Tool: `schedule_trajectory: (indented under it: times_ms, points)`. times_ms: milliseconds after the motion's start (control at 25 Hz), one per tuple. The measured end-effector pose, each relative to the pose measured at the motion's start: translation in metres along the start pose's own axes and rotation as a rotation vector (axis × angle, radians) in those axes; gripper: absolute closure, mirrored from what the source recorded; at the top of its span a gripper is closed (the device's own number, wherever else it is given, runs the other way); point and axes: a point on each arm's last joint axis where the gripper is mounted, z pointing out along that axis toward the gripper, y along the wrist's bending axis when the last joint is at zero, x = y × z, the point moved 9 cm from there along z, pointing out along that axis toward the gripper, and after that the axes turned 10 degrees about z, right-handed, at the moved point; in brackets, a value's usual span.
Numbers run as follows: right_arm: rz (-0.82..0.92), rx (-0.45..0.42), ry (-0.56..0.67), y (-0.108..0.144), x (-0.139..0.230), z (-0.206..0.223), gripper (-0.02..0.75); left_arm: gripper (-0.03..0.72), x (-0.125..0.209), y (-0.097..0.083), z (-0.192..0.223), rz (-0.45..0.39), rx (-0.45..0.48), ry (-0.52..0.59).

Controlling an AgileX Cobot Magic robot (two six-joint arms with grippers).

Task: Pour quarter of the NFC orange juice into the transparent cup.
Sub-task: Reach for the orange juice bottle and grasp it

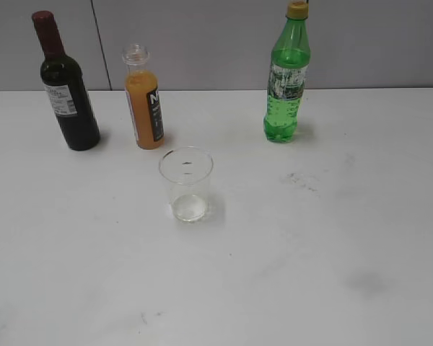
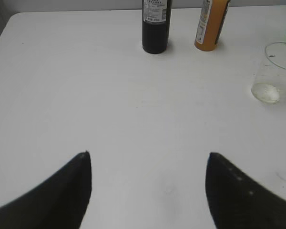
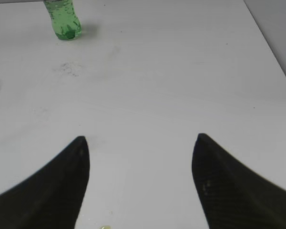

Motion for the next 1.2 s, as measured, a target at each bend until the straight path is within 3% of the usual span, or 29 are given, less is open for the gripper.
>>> schedule_trajectory:
  times_ms: [1200]
  points:
    - [0.001, -0.001, -0.003, 0.0002, -0.0005, 0.0, 0.22, 0.121, 0.0, 0.0, 0.0, 0.0, 0.0, 0.0]
